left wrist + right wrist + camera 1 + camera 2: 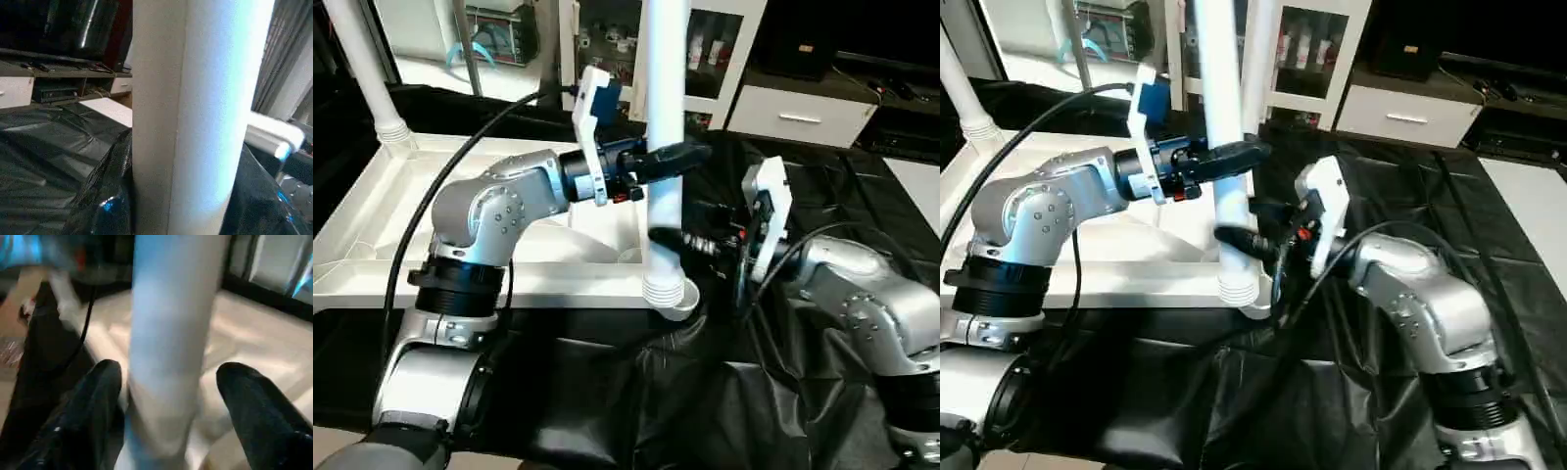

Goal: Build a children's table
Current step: Insert table leg to table base

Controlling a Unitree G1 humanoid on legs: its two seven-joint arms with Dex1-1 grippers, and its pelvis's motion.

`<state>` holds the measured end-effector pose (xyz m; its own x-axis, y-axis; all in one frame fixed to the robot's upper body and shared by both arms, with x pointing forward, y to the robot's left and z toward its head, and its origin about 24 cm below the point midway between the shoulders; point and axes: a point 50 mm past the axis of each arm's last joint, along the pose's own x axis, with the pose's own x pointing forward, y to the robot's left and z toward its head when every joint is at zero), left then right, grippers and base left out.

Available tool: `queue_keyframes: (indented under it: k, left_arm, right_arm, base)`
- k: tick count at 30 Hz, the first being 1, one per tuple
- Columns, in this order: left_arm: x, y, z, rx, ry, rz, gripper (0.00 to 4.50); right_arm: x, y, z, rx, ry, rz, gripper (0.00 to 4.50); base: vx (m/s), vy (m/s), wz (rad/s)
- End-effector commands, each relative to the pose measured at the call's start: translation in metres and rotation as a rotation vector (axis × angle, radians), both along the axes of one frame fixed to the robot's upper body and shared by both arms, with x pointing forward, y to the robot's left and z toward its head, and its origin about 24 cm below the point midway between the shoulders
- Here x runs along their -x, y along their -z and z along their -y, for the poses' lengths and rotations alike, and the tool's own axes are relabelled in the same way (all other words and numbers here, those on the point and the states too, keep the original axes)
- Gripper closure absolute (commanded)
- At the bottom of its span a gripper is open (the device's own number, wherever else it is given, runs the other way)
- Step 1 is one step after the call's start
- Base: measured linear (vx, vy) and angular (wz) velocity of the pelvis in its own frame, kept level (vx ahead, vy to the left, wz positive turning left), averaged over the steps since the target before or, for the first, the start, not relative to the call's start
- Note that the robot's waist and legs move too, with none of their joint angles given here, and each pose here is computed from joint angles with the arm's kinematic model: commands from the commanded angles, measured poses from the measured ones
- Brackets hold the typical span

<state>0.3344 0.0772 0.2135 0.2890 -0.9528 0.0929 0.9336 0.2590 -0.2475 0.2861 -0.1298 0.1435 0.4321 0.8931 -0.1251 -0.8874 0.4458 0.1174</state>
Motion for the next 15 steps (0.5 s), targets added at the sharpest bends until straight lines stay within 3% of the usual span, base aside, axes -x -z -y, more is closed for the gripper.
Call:
queue_keyframes:
  k: [1, 4, 7, 11, 15]
  left_arm:
    - [0.005, -0.016, 0.008, -0.011, 0.047, 0.089, 2.69]
    - [0.007, -0.019, 0.010, -0.019, 0.066, 0.107, 2.69]
    - [0.008, -0.019, 0.012, -0.023, 0.082, 0.113, 2.69]
    - [0.011, -0.019, 0.013, -0.030, 0.107, 0.116, 2.69]
    - [0.015, -0.015, 0.014, -0.072, 0.157, 0.133, 2.69]
  right_arm:
    - [0.002, 0.008, -0.003, 0.095, -0.045, -0.048, 0.76]
    - [0.001, 0.017, -0.005, 0.156, -0.051, -0.084, 0.54]
    - [-0.001, 0.019, -0.008, 0.157, -0.042, -0.092, 0.32]
    - [-0.007, 0.018, -0.012, 0.151, -0.015, -0.086, 0.24]
    - [-0.007, 0.008, -0.014, 0.119, -0.048, -0.063, 0.24]
  base:
    - [0.000, 0.000, 0.00]
    - [0.000, 0.000, 0.00]
    - [0.000, 0.000, 0.00]
    - [0.000, 0.000, 0.00]
    - [0.000, 0.000, 0.00]
